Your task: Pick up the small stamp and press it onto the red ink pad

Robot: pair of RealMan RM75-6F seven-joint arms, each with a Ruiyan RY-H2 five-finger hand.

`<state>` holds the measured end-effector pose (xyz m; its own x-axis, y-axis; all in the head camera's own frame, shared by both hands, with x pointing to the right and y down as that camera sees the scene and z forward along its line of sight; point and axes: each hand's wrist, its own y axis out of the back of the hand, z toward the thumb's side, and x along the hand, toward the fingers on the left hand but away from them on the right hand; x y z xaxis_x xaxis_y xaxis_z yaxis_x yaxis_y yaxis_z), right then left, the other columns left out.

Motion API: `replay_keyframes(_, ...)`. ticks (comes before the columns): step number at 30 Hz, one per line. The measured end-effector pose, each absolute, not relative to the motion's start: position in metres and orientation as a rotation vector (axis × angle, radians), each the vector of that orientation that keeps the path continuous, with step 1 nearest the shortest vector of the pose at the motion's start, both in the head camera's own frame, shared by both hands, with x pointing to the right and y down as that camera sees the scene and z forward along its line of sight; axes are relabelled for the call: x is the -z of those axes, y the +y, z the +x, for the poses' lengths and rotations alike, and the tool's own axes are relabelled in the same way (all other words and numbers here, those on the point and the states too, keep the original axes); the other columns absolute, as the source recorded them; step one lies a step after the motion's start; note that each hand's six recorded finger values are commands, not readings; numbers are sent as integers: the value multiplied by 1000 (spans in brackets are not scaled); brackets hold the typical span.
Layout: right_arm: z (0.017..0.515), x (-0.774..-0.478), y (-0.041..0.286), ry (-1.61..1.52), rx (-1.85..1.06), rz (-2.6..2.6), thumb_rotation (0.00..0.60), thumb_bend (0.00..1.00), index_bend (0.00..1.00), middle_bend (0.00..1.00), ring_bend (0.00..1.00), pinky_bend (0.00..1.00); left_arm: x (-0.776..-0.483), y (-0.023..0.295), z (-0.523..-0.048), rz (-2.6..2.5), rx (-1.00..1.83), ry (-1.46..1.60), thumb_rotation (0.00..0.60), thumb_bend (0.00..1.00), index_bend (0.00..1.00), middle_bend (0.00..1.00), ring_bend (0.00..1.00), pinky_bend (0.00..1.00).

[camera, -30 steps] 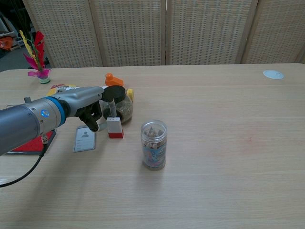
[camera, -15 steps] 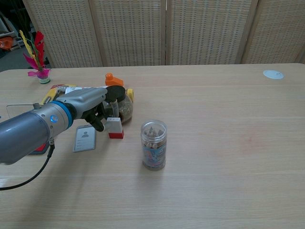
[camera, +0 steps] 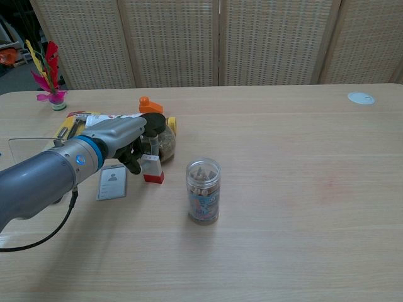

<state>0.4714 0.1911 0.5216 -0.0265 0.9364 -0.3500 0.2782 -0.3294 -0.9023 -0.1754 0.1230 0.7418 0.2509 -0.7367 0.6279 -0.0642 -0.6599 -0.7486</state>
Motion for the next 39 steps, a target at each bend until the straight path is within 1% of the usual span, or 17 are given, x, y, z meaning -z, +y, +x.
replay_keyframes(4,472,-521,191,-1288,-1379,-1646,600,0,6,0,0,0,-742,122,-173,-1924,1444,730,600,413,556,977,1000,989)
replay_keyframes(13,472,-521,191,-1292,-1378,-1648,600,0,5,0,0,0,-729,121,-171,-1921,1397,731,600,417,559,977,1000,988)
replay_keyframes(19,470,-521,192,-1284,-1372,-1647,600,0,6,0,0,0,-705,120,-180,-1935,1353,721,600,420,561,977,1000,988)
replay_keyframes(22,468,-521,193,-1281,-1370,-1647,600,0,5,0,0,0,-689,116,-197,-1926,1350,702,600,420,561,977,1000,988)
replay_keyframes(26,467,-521,193,-1276,-1370,-1648,600,0,6,0,0,0,-671,110,-230,-1890,1376,683,600,421,563,977,1000,989)
replay_keyframes(29,465,-522,194,-1267,-1371,-1649,600,0,6,0,0,0,-662,109,-269,-1851,1421,690,600,420,571,977,1000,988)
replay_keyframes(33,463,-522,195,-1260,-1370,-1650,600,0,6,0,0,0,-661,116,-308,-1850,1473,721,600,420,574,977,1000,989)
replay_keyframes(39,460,-523,196,-1250,-1370,-1651,600,0,6,0,0,0,-669,127,-363,-1848,1558,771,600,422,577,977,1000,990)
